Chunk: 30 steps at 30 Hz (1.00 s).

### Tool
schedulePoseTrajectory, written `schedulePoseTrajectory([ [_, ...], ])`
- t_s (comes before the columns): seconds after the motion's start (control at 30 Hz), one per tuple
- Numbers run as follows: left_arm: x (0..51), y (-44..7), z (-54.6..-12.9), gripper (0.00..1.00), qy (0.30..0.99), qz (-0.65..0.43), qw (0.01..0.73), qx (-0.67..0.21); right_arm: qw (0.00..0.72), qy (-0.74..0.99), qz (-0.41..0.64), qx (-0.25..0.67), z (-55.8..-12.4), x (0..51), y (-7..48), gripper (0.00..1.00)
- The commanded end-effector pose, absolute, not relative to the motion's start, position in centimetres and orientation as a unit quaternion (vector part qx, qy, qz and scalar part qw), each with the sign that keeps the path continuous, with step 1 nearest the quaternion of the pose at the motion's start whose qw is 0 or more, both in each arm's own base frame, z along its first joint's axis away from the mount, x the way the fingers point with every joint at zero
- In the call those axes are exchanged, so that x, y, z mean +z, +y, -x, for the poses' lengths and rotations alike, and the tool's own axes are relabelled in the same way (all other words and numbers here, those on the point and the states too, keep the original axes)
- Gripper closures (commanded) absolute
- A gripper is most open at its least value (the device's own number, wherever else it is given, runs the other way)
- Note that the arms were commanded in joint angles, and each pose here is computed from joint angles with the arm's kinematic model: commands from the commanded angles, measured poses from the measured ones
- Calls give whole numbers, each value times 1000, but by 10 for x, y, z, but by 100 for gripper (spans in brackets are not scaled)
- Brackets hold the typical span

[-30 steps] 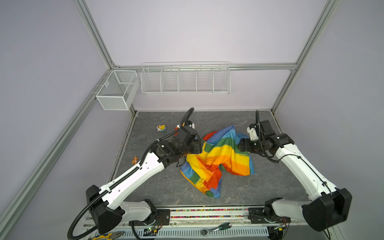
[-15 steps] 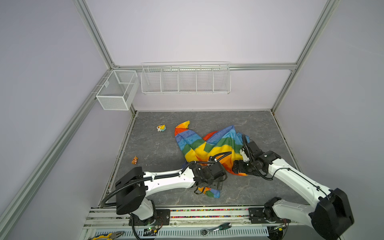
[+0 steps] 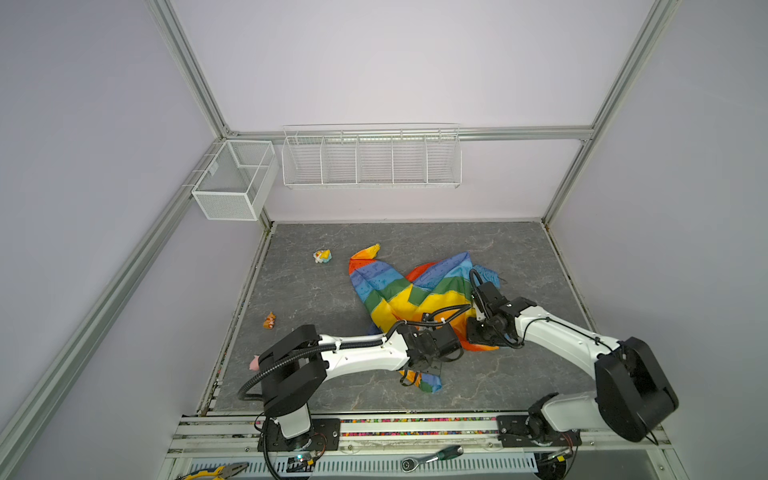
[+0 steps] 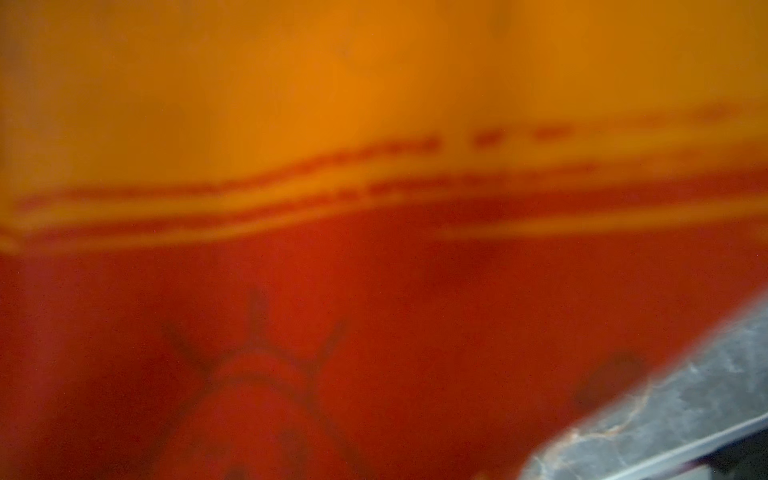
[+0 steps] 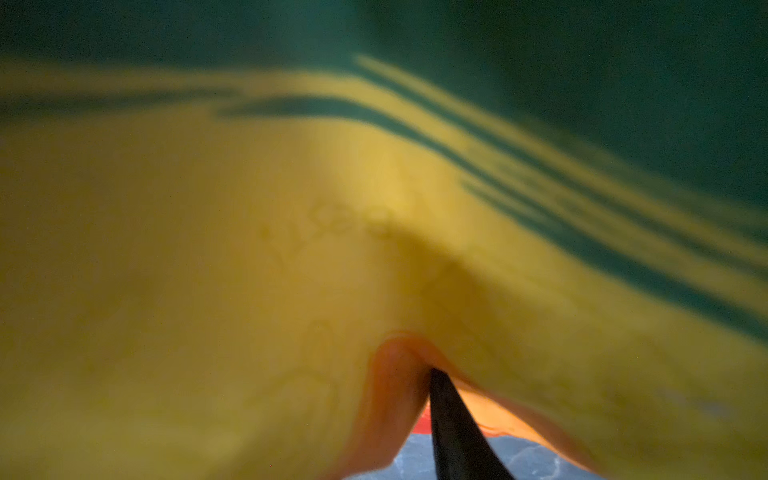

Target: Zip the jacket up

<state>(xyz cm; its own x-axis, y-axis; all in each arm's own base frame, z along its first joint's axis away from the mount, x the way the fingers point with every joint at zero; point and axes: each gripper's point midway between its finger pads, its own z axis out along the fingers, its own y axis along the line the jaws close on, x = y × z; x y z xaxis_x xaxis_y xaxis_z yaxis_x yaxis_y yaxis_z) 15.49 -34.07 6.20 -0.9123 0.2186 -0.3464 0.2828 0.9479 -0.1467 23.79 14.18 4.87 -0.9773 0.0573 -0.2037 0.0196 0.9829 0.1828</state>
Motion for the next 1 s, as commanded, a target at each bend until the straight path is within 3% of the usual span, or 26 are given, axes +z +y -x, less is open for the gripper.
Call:
schedulePoseTrajectory([
  [0.0, 109, -331, -179, 100, 964, -105, 215, -112, 150, 984, -15, 96, -254, 81, 145, 84],
  [0.1, 147, -316, -195, 100, 955, -88, 252, -127, 191, 975, -8, 112, -263, 122, 146, 93],
  [0.6, 335, -265, -253, 100, 882, -92, 420, -194, 357, 906, 30, 227, -283, 314, 139, 93],
  [0.97, 467, -266, -252, 100, 798, -140, 523, -263, 470, 826, 78, 301, -285, 432, 150, 94],
])
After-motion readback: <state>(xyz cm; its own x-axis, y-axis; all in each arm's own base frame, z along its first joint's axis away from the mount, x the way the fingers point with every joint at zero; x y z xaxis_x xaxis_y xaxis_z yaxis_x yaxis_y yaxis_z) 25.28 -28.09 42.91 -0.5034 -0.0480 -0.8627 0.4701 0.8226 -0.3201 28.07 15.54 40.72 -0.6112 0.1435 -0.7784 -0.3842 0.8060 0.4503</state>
